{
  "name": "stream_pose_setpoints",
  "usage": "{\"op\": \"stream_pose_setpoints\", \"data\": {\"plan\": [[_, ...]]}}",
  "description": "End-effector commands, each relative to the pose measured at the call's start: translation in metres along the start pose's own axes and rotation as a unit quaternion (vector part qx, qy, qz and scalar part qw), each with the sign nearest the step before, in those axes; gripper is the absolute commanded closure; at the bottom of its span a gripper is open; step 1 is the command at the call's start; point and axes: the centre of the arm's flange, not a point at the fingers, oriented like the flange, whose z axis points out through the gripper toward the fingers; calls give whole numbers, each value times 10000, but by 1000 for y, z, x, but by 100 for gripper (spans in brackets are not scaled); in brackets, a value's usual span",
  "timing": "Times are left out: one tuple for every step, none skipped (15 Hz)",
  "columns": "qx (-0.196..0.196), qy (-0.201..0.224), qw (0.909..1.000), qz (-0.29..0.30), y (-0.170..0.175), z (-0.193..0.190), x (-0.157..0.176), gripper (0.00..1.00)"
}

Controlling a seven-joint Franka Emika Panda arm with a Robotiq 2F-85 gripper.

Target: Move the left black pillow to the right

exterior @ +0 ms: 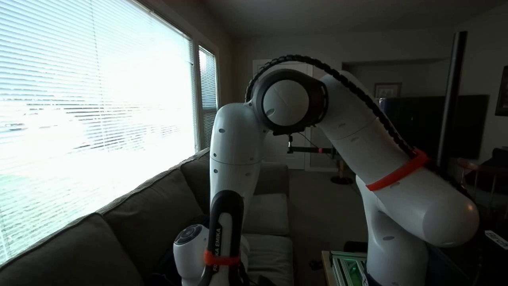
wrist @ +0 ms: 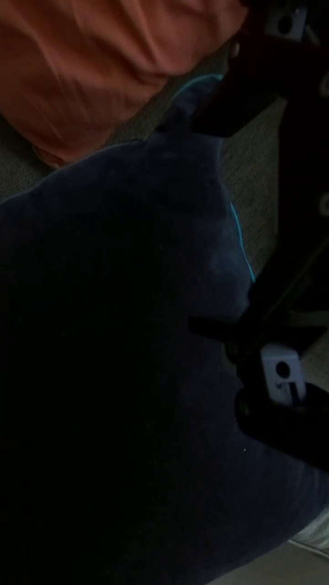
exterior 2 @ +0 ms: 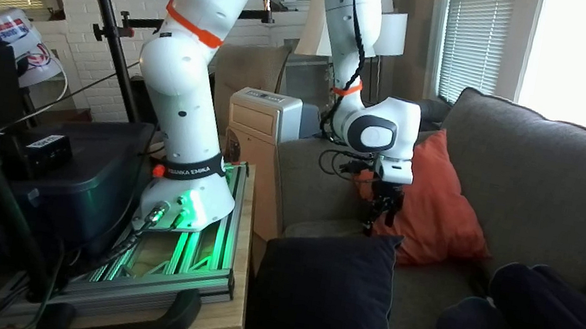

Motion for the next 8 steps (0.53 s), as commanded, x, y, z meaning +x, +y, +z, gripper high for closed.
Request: {"op": "stream_pose_setpoints", "data": {"plan": [[153, 21, 9991, -383, -1, 4, -2, 0], [253, 8, 9979, -590, -3, 5, -1, 0], [403, 96, 9955, -850, -7, 9, -1, 0], [580, 168, 9920, -1111, -11, 13, -1, 0], [723, 270, 9880, -1340, -15, 15, 0, 0], [866, 408, 9826, -1591, -17, 19, 0, 0], [1013, 474, 9764, -1845, -19, 23, 1, 0], [1117, 540, 9704, -2072, -20, 27, 1, 0]]}}
